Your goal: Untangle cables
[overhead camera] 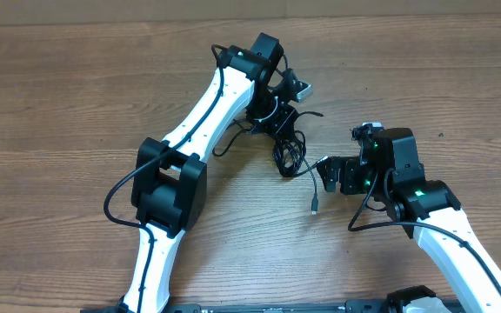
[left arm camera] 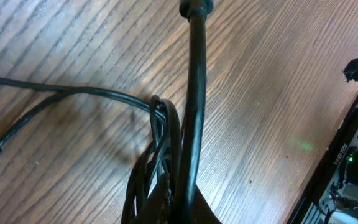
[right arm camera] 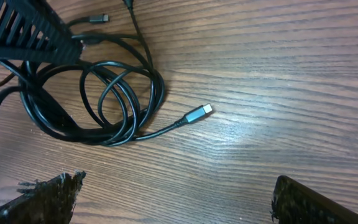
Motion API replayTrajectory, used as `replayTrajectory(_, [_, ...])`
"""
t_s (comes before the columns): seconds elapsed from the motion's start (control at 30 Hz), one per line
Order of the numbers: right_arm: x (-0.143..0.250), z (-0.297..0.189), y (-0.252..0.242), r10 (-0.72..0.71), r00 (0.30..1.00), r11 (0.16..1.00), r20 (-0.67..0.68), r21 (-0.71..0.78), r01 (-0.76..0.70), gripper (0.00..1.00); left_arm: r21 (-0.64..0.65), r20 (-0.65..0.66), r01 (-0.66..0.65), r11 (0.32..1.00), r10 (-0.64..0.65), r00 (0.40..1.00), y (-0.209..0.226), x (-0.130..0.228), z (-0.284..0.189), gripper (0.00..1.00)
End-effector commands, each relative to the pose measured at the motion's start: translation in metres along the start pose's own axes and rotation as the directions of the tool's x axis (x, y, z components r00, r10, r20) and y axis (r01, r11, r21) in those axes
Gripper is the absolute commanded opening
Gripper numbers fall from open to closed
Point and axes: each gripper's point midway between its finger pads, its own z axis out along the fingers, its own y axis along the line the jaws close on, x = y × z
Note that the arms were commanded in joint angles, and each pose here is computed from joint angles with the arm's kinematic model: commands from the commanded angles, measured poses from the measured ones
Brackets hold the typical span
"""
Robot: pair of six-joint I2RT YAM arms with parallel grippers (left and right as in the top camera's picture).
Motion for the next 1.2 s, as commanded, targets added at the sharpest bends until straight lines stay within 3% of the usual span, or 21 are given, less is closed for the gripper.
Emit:
replayTrajectory(0.0, [-0.0082,-0.0025,0.0034,-0.008,1.000,1.000,0.020,-0.005,0.008,1.00,-0.004,-0.004,-0.002,1.000,0.002,1.000,-0.0020,-0.0010,0.0003,0.04])
replayTrajectory(0.27, [-0.0082,-0.0025,0.0035,-0.007,1.000,1.000,0.020,-0.005,0.007,1.00,-0.004,-0.005,-0.071,0.997,0.071,0.997,-0.0019,-0.0008,0.0003,0.04])
replayTrajectory(1.17, [-0.0082,-0.0025,0.0035,-0.007,1.000,1.000,0.020,-0.005,0.007,1.00,0.008,0.010,-0.091,0.996,0.091,0.996,-0.0035,-0.0040,0.0000,0.04])
